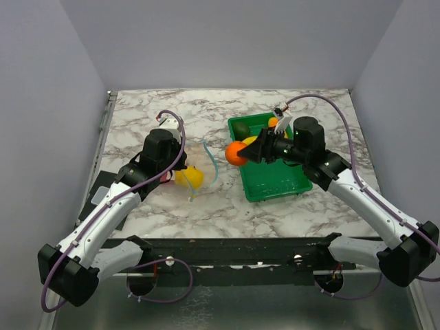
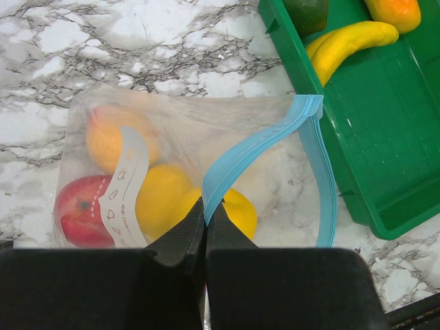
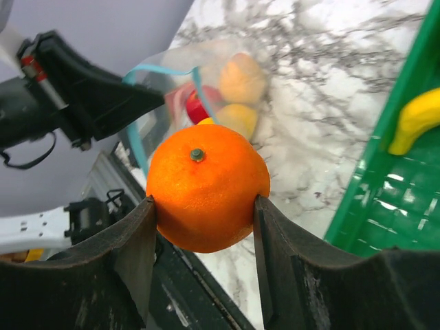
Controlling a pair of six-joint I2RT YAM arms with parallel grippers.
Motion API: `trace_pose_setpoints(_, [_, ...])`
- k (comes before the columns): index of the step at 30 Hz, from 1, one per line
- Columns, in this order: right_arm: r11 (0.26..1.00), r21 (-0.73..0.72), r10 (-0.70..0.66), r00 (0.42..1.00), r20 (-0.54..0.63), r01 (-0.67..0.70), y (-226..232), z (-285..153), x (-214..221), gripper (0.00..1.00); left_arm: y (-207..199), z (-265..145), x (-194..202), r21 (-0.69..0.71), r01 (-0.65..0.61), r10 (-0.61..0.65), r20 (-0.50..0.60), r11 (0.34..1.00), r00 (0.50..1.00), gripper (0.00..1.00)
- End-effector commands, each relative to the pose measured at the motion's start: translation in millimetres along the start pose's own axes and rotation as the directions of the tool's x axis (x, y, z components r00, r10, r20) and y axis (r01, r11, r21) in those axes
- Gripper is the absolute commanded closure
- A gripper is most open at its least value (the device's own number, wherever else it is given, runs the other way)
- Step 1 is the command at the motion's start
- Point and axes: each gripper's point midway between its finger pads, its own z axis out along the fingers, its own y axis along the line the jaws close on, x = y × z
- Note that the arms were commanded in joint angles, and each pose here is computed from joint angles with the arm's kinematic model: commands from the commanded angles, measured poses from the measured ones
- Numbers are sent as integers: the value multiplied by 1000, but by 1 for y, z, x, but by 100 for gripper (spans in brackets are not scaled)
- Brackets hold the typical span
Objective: Place the food in the zip-top bag and seal the zipper
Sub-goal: Place the fake fruit in the zipper food storage bag.
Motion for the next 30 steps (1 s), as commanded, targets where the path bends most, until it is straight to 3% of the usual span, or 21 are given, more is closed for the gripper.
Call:
trace_pose_setpoints(1, [990, -132, -54, 998, -15, 51, 42, 3, 5, 77, 7, 1, 0, -27, -4, 5, 11, 1000, 1000, 100])
trace_pose_setpoints(12, [986, -124, -115, 993, -33, 110, 72, 40, 12, 77, 6, 0, -1, -23, -4, 5, 16, 1000, 1000, 100])
trace_pose_setpoints(30, [987, 13, -157, 983, -94, 159, 58, 120, 23, 76, 4, 1, 1, -10, -5, 5, 6, 1000, 1000, 100])
